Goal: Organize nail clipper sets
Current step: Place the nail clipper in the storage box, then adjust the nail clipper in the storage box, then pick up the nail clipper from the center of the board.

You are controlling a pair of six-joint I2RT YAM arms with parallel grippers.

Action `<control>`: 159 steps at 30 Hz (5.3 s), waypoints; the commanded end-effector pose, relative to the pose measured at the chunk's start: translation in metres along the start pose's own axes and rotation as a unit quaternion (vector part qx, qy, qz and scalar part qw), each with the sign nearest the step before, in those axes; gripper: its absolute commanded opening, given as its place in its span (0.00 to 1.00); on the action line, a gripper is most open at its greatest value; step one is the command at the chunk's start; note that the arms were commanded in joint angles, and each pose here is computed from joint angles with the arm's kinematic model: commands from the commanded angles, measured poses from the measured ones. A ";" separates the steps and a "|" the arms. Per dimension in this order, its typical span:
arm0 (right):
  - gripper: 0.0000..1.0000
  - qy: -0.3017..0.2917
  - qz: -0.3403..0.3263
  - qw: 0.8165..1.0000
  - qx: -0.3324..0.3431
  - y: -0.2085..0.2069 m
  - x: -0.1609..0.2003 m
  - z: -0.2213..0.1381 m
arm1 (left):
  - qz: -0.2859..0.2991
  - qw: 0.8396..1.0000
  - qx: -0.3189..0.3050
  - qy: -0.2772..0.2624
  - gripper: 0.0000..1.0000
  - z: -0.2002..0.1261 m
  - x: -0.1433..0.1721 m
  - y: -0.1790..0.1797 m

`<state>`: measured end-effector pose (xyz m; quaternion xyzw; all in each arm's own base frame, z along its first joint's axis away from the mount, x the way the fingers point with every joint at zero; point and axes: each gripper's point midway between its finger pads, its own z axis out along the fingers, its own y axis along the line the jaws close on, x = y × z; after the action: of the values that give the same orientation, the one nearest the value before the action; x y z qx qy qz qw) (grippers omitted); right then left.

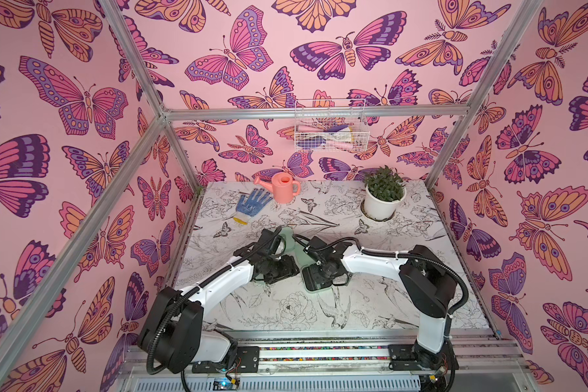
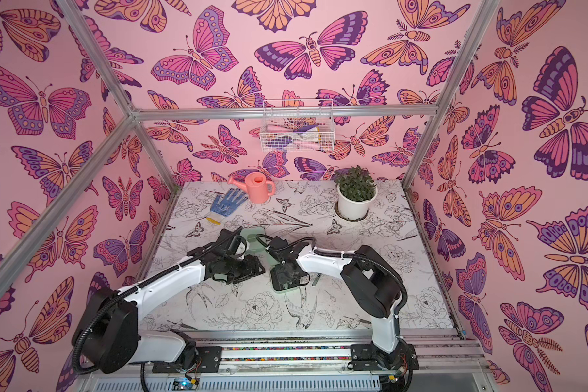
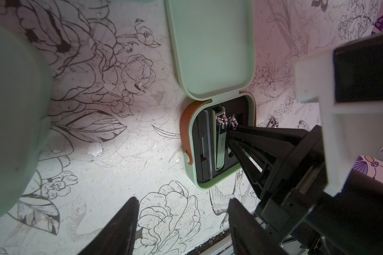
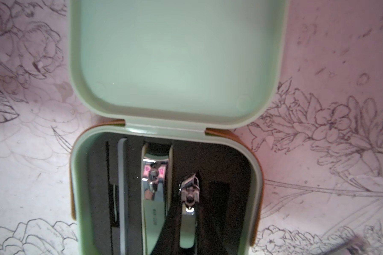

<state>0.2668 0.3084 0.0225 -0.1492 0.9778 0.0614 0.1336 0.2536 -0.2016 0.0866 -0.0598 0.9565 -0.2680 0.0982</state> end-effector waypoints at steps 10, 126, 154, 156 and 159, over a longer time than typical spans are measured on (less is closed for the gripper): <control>0.04 0.054 -0.009 0.997 0.047 -0.006 0.027 0.037 | 0.001 1.000 0.001 0.004 0.66 0.001 0.003 0.000; 0.23 -0.055 0.049 0.996 -0.058 -0.003 -0.034 -0.056 | -0.013 0.999 -0.036 0.031 0.43 0.037 -0.002 0.014; 0.44 -0.030 0.236 0.965 0.108 -0.107 0.030 -0.019 | -0.002 0.999 -0.026 0.022 0.44 0.029 0.000 0.009; 0.44 -0.029 0.237 0.964 0.114 -0.110 0.029 -0.017 | -0.003 0.999 -0.027 0.023 0.44 0.029 0.001 0.010; 0.37 -0.025 0.240 0.963 0.119 -0.112 0.032 -0.014 | -0.003 0.999 -0.027 0.024 0.44 0.029 0.001 0.010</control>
<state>0.2606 0.1959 0.0180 0.0874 0.9856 -0.0094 0.1446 0.2627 -0.2081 0.0550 -0.0658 0.9652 -0.2427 0.0715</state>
